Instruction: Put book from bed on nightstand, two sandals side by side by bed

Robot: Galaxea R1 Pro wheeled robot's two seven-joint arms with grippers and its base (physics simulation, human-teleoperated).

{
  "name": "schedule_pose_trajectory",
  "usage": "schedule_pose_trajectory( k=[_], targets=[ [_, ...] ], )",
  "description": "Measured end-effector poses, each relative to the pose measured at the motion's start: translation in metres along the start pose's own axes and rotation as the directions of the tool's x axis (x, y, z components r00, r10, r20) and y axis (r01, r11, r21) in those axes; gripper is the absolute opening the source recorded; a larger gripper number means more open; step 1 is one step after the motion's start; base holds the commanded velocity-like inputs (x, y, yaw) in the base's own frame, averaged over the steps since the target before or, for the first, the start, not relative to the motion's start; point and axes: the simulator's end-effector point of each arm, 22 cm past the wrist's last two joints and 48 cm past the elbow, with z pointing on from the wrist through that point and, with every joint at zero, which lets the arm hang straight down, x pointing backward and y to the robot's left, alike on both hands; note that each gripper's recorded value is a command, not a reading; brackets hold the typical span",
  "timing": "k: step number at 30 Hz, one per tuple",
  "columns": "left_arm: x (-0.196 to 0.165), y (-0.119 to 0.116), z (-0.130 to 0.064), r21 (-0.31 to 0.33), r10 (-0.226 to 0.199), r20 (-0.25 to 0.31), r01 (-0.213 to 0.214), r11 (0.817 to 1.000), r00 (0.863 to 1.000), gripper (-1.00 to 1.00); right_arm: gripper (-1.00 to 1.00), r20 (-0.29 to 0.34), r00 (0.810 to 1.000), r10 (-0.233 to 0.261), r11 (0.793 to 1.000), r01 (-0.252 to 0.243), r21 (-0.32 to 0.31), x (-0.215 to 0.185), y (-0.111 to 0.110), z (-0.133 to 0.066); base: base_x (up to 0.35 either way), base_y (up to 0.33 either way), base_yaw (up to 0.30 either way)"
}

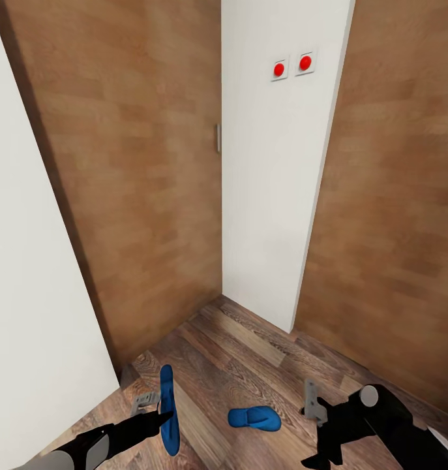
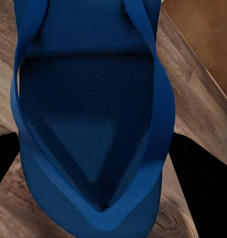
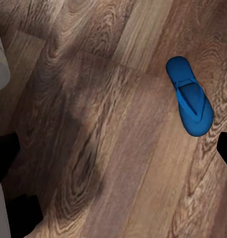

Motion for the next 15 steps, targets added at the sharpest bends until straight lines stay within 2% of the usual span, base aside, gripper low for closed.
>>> schedule_pose_trajectory(
  k=[5,8,10,11,12,14,15],
  targets=[
    [0.000,0.000,0.000,0.000,0.000,0.000,0.000,1.000,1.000,-1.00,1.00,0.058,0.998,0.008,1.000,-0.007,-0.014,-0.031,0.010,0.015,0.000,0.000,0.000],
    [0.000,0.000,0.000,0.000,-0.001,0.001,0.001,1.000,1.000,-1.00,1.00,0.083,0.996,0.025,0.999,-0.027,0.020,-0.041,0.002,0.016,0.000,0.000,0.000],
    [0.000,0.000,0.000,0.000,-0.001,0.001,0.001,1.000,1.000,-1.00,1.00,0.100,0.993,0.055,0.994,-0.064,0.087,-0.040,-0.018,0.009,0.000,0.000,0.000],
    [0.000,0.000,0.000,0.001,-0.001,0.000,0.001,1.000,1.000,-1.00,1.00,0.116,0.989,0.092,0.984,-0.108,0.143,-0.037,-0.038,-0.001,0.000,0.000,0.000],
    [0.000,-0.001,0.000,0.001,-0.001,0.000,0.001,1.000,1.000,-1.00,1.00,0.127,0.985,0.116,0.975,-0.137,0.173,-0.036,-0.050,-0.008,0.000,0.000,0.000],
    [0.000,0.000,0.000,0.000,-0.002,0.000,0.002,1.000,1.000,-1.00,1.00,0.171,0.960,0.222,0.927,-0.262,0.267,-0.030,-0.097,-0.042,0.000,0.000,0.000],
    [0.000,0.000,0.000,0.001,-0.002,0.000,0.002,1.000,1.000,-1.00,1.00,0.183,0.951,0.250,0.913,-0.294,0.282,-0.029,-0.108,-0.049,0.000,0.000,0.000]
  ],
)
